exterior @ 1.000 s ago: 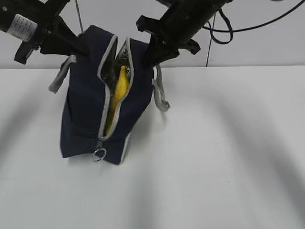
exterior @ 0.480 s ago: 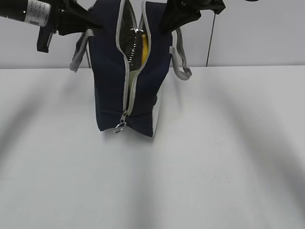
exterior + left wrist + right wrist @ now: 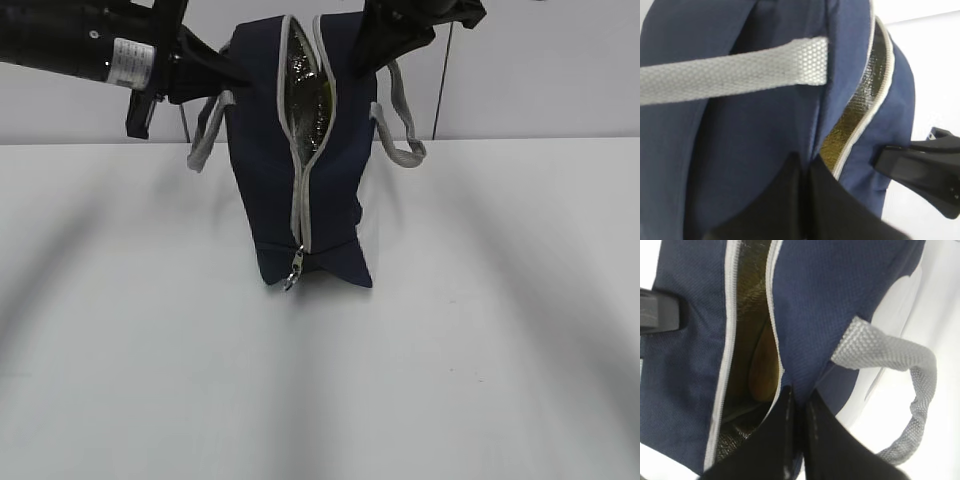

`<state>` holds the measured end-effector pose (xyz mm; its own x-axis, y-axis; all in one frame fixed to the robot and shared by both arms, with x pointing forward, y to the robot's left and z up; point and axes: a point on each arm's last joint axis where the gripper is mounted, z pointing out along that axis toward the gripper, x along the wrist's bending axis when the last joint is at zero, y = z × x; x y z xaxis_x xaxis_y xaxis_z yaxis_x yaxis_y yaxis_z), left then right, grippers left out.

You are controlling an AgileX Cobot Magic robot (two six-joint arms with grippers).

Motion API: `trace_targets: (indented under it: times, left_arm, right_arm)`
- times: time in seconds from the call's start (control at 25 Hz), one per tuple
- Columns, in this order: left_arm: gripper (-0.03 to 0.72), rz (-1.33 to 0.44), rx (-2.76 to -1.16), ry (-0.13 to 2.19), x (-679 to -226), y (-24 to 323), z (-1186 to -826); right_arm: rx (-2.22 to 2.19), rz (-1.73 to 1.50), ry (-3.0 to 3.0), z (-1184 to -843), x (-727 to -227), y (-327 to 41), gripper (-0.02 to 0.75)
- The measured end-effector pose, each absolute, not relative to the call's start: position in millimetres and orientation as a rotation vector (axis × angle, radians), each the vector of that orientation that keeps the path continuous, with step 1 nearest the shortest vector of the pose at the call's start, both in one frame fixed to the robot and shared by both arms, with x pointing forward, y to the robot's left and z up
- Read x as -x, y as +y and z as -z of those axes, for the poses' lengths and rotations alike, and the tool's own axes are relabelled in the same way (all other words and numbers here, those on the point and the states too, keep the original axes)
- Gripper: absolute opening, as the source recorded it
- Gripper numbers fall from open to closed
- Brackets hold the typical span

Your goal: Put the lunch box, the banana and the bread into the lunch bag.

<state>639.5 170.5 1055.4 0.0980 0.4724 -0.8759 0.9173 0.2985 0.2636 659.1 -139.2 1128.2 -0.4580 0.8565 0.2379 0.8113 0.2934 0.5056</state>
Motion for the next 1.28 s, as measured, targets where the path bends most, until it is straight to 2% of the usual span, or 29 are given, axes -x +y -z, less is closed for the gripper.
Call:
trace_targets:
  times: [0.4,0.64,0.76,0.84,0.92,1.0,1.08,1.16,1.28]
  left_arm:
    - [-0.003,0.55,-1.314,1.586,-650,164,-1029]
    - [-0.001,0.573,-1.291,1.614,-655,163,-1017]
    - [0.02,0.574,-1.29,1.617,-656,163,-1016]
    - [0.078,0.576,-1.293,1.616,-655,163,-1016]
    - [0.174,0.583,-1.296,1.614,-655,163,-1016]
    - [0.298,0.597,-1.299,1.61,-654,165,-1016]
    - [0.384,0.621,-1.294,1.604,-654,169,-1017]
    - [0.428,0.648,-1.291,1.592,-654,174,-1020]
    - [0.447,0.674,-1.302,1.537,-656,187,-1034]
  right_arm:
    - [-1.657,-0.78,2.48,-1087,-680,-136,-0.009]
    - [-1.65,-0.713,2.458,-1081,-684,-140,-0.008]
    - [-1.65,-0.707,2.454,-1080,-684,-140,-0.001]
    - [-1.649,-0.709,2.453,-1082,-684,-140,0.017]
    - [-1.645,-0.715,2.449,-1084,-682,-141,0.064]
    - [-1.638,-0.727,2.438,-1091,-680,-142,0.16]
    - [-1.626,-0.74,2.426,-1099,-677,-143,0.272]
    - [-1.611,-0.756,2.411,-1108,-673,-144,0.383]
    - [-1.582,-0.795,2.38,-1129,-664,-148,0.455]
